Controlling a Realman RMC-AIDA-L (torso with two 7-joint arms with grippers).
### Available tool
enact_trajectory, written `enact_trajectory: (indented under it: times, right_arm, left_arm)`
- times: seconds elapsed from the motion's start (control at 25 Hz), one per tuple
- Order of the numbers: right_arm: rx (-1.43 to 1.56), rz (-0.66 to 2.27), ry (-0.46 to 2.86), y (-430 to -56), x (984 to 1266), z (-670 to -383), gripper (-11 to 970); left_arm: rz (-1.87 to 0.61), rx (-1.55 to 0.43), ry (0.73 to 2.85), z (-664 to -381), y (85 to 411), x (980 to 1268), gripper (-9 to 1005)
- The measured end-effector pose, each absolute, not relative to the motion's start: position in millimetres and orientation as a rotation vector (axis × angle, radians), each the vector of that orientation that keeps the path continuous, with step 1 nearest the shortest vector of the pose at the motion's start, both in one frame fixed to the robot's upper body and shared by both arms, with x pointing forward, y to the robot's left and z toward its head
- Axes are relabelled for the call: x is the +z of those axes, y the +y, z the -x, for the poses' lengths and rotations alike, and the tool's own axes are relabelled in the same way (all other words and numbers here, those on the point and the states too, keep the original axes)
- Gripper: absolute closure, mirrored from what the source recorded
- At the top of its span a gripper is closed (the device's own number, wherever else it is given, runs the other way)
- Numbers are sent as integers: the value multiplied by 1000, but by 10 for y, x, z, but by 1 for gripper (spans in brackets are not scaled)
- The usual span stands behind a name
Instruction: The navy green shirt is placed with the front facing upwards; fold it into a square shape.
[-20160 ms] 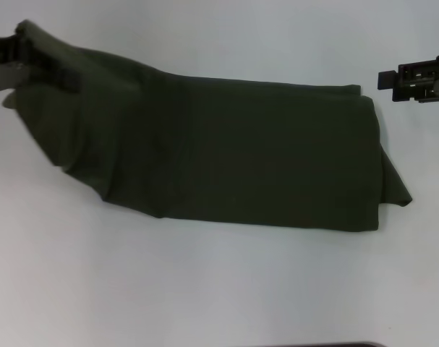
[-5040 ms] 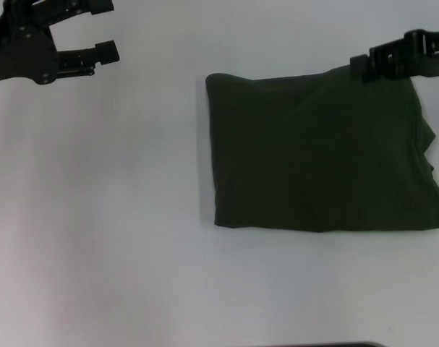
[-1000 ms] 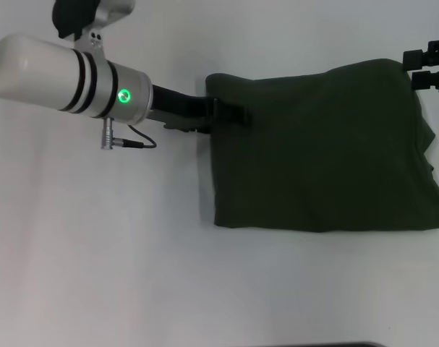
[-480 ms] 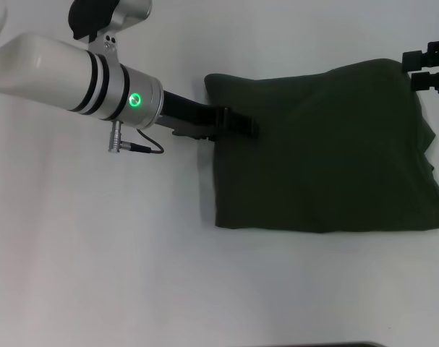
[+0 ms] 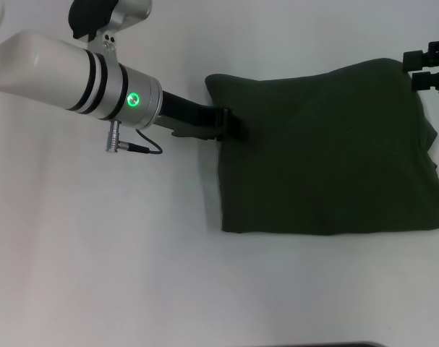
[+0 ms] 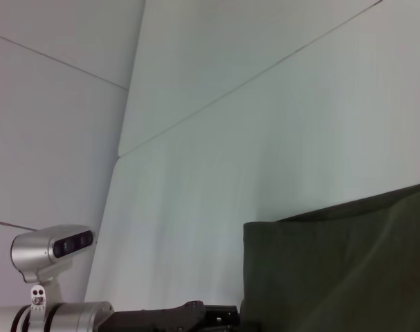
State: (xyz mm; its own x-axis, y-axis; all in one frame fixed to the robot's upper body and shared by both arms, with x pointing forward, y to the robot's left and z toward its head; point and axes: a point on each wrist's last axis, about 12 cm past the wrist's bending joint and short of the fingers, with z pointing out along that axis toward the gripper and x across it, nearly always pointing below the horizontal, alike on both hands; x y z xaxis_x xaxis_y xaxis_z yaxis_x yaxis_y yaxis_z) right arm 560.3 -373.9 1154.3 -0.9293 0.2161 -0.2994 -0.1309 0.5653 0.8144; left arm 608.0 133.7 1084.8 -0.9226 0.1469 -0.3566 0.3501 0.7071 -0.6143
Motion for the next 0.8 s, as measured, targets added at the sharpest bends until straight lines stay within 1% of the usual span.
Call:
enact_trajectory:
  times: [0.04,0.28,0.56,0.72,0.8]
  right_arm:
    - [1310,-69,2435,-3739,11545,-5605,336]
    - [1311,-68,2435,-3735,11549,-5610,336]
    - [1311,-75,2432,-3740,11548,-5609,336]
    - [1314,-88,2423,-3758,11542,-5599,336]
    - [1316,-91,2422,-3759,11539,-5597,336]
  left_arm:
    - [-393,-1032,2635,-6080,1337,10848,548]
    - [-413,-1038,2633,-6076,1316,10859,763]
    - [-430,-1029,2637,-6071,1337,10852,885]
    - [-375,-1008,2654,-6078,1533,10820,954]
    - [-334,-994,2658,-6092,1655,10809,953]
